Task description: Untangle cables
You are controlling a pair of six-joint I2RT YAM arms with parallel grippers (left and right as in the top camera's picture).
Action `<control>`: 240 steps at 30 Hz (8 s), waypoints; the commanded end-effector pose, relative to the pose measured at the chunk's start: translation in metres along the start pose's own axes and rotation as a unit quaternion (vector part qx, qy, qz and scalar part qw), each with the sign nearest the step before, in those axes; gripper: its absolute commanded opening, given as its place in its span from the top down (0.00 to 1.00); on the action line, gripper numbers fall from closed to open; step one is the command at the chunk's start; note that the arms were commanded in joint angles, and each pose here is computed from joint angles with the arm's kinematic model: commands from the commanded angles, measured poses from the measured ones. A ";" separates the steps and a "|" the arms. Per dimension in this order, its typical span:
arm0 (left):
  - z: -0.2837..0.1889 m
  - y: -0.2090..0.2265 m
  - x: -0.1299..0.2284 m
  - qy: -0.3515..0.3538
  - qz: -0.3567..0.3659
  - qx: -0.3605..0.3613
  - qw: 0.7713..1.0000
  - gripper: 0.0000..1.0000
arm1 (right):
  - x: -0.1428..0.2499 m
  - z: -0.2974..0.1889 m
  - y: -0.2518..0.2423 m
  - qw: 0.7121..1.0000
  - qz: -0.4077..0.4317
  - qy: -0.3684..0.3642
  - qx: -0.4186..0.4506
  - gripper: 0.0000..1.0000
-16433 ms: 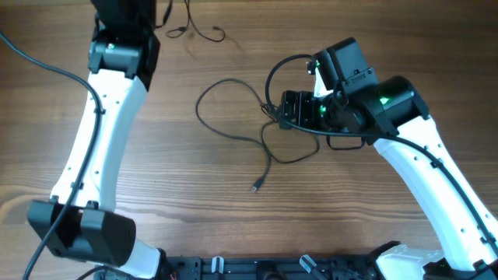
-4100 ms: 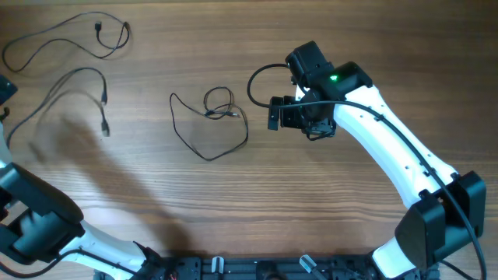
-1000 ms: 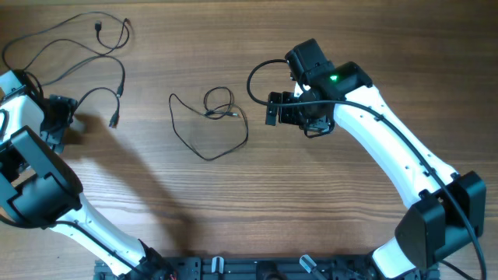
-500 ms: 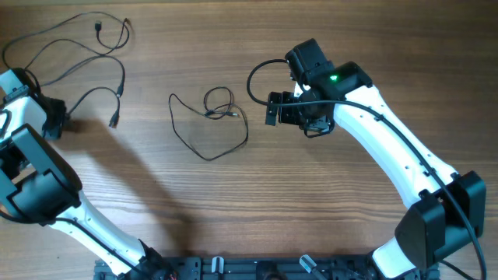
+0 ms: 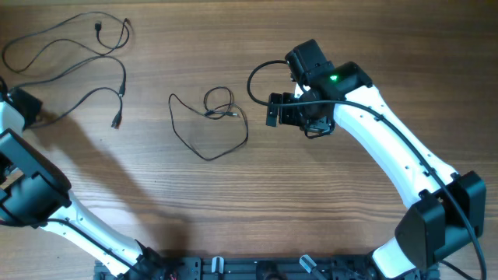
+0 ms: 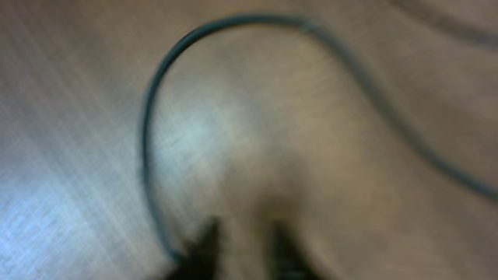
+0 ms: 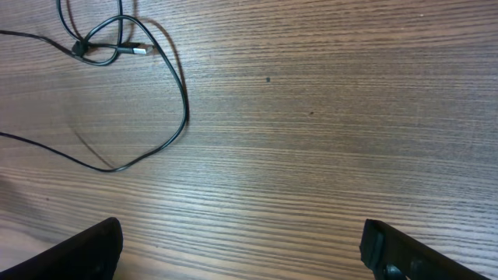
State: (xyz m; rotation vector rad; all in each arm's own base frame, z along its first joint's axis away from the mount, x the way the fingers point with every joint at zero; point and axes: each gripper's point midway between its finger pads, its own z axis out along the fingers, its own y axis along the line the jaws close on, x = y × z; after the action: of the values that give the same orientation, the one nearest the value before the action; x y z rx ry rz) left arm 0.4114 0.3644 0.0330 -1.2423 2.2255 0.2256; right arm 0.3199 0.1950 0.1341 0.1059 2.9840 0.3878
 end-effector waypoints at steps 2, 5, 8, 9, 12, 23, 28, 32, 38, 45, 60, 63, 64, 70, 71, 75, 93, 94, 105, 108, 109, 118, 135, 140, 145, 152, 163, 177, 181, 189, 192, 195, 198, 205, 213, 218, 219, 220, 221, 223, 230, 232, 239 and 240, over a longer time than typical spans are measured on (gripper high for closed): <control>-0.032 -0.032 -0.025 -0.014 -0.079 0.069 0.994 0.37 | 0.000 0.005 -0.001 1.000 0.008 0.004 0.004 0.00; -0.029 -0.024 0.006 0.049 -0.150 0.042 0.987 0.34 | -0.001 0.005 0.000 1.000 0.007 0.001 0.001 0.00; -0.025 -0.014 0.035 0.083 -0.147 0.009 0.986 0.36 | -0.003 0.005 0.001 1.000 0.007 -0.003 -0.001 0.00; -0.023 -0.006 0.042 0.088 -0.146 -0.008 0.985 0.37 | -0.003 0.005 0.001 1.000 0.006 -0.002 -0.001 0.00; -0.016 0.013 0.059 0.086 -0.164 -0.055 0.981 0.41 | -0.001 0.005 0.000 1.000 0.007 0.002 0.002 0.00; 0.001 0.006 0.059 0.078 -0.162 -0.029 0.983 0.61 | -0.004 0.005 0.001 1.000 0.006 -0.004 -0.002 0.00; 0.024 0.010 0.076 0.092 -0.153 -0.037 0.983 0.80 | -0.002 0.005 0.000 1.000 0.007 -0.001 0.000 0.00; 0.036 0.008 0.072 0.078 -0.092 -0.024 0.992 0.96 | -0.001 0.005 0.000 1.000 0.007 0.001 0.001 0.00; 0.039 0.008 0.045 0.029 -0.006 -0.004 1.000 0.96 | 0.005 0.006 0.003 1.000 0.004 0.009 0.004 0.00; 0.002 0.006 -0.024 -0.010 -0.047 0.084 0.995 0.79 | 0.006 0.006 0.002 1.000 0.005 0.011 0.006 0.00; -0.043 -0.196 0.063 0.039 0.126 0.219 0.967 0.25 | 0.004 0.008 0.005 1.000 0.012 0.007 0.003 0.00; -0.047 -0.221 0.093 0.041 0.167 0.184 0.968 0.28 | 0.005 0.015 0.004 1.000 0.013 0.016 0.007 0.00; -0.050 -0.229 0.102 0.042 0.178 0.182 0.966 0.29 | 0.007 0.017 0.005 1.000 0.013 0.023 0.004 0.00; -0.050 -0.232 0.126 0.021 0.218 0.109 0.970 0.41 | 0.011 0.026 0.008 0.999 0.013 0.042 -0.002 0.00; -0.047 -0.228 0.127 0.022 0.218 0.099 0.971 0.41 | 0.011 0.026 0.008 0.999 0.013 0.042 -0.002 0.00; -0.029 -0.204 0.115 0.006 0.242 0.057 0.969 0.41 | 0.014 0.025 0.006 0.999 0.014 0.048 0.002 0.00; -0.013 -0.186 0.153 0.076 0.289 0.044 0.953 0.96 | 0.013 0.026 0.007 0.999 0.013 0.045 0.000 0.00; -0.020 -0.188 0.150 0.075 0.266 0.046 0.960 0.96 | 0.014 0.025 0.006 0.999 0.013 0.047 0.001 0.00; -0.150 -0.210 0.102 0.088 -0.001 0.133 0.987 0.96 | 0.016 0.025 0.005 0.999 -0.011 0.051 0.003 0.00; -0.149 -0.211 0.103 0.087 -0.001 0.135 0.987 0.96 | 0.016 0.025 0.005 0.999 -0.011 0.051 0.002 0.00; -0.142 -0.211 0.105 0.086 0.030 0.134 0.987 0.79 | 0.015 0.025 0.005 0.999 -0.010 0.050 0.002 0.00; -0.064 -0.190 0.135 0.089 0.163 0.060 0.981 0.39 | 0.020 0.025 0.005 0.998 -0.011 0.058 0.003 0.00; -0.016 -0.173 0.172 0.133 0.185 0.033 0.973 0.95 | 0.018 0.025 0.006 0.998 -0.012 0.055 0.001 0.00; -0.027 -0.173 0.166 0.132 0.177 0.033 0.975 0.96 | 0.019 0.025 0.006 0.998 -0.012 0.057 0.002 0.00; -0.097 -0.184 0.126 0.103 0.062 0.057 0.991 0.96 | 0.018 0.025 0.006 0.998 -0.013 0.055 0.001 0.00; -0.123 -0.166 0.130 0.127 0.020 0.026 0.991 0.75 | 0.023 0.025 0.003 0.998 -0.023 0.066 0.007 0.00; -0.065 -0.104 0.138 0.132 0.114 -0.055 0.983 0.50 | 0.029 0.024 0.002 0.997 -0.024 0.075 0.012 0.00; -0.041 -0.153 0.177 0.198 0.155 0.095 0.963 0.52 | 0.023 0.025 0.005 0.998 -0.025 0.064 0.005 0.00; -0.030 -0.148 0.192 0.220 0.130 0.079 0.964 0.62 | 0.023 0.025 0.006 0.998 -0.026 0.063 0.005 0.00; -0.050 -0.216 0.188 0.254 0.001 0.240 0.937 0.73 | 0.022 0.025 0.006 0.998 -0.026 0.062 0.004 0.00; -0.049 -0.223 0.175 0.232 0.000 0.255 0.939 0.66 | 0.023 0.025 0.005 0.998 -0.026 0.064 0.005 0.00; -0.058 -0.227 0.149 0.217 -0.014 0.260 0.941 0.52 | 0.025 0.025 0.005 0.997 -0.026 0.067 0.007 0.00; -0.082 -0.223 0.121 0.194 -0.020 0.259 0.946 0.39 | 0.024 0.025 0.005 0.998 -0.026 0.065 0.006 0.00; -0.217 -0.221 0.190 0.287 0.129 0.242 0.918 0.13 | 0.011 0.007 0.004 0.999 -0.019 0.041 -0.006 0.00; -0.260 -0.195 0.283 0.394 0.215 0.156 0.880 0.31 | 0.020 -0.109 -0.040 0.996 0.003 -0.084 -0.001 0.00; -0.322 -0.163 0.265 0.323 0.245 0.128 0.905 0.29 | 0.035 -0.129 -0.044 0.995 -0.010 -0.097 -0.006 0.00; -0.329 -0.158 0.265 0.307 0.247 0.127 0.910 0.28 | 0.037 -0.127 -0.045 0.996 -0.009 -0.094 -0.004 0.00; -0.335 -0.150 0.263 0.283 0.247 0.118 0.919 0.27 | 0.039 -0.124 -0.046 0.996 -0.008 -0.087 -0.002 0.01; -0.339 -0.135 0.263 0.250 0.227 0.100 0.936 0.20 | 0.042 -0.122 -0.044 0.997 -0.008 -0.077 -0.011 0.00; -0.334 -0.133 0.273 0.228 0.216 0.125 0.941 0.00 | 0.043 -0.122 -0.038 0.997 -0.010 -0.073 -0.025 0.00; -0.229 -0.157 0.310 0.180 0.206 0.149 0.950 0.00 | 0.053 -0.121 -0.029 0.997 -0.012 -0.049 -0.053 0.00; -0.208 -0.154 0.322 0.194 0.213 0.125 0.949 0.04 | 0.054 -0.121 -0.030 0.998 -0.012 -0.046 -0.052 0.00; -0.214 -0.172 0.362 0.296 0.213 0.189 0.912 0.96 | 0.052 -0.121 -0.029 0.997 -0.012 -0.049 -0.053 0.00; -0.233 -0.186 0.367 0.320 0.220 0.241 0.890 0.96 | 0.050 -0.121 -0.028 0.997 -0.013 -0.054 -0.056 0.00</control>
State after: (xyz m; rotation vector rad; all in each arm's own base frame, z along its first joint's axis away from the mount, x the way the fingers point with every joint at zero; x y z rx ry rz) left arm 0.3209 -0.0601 0.0185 -0.7009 2.8522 -0.2922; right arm 0.2499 0.1384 0.2369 0.0988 2.8566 0.5040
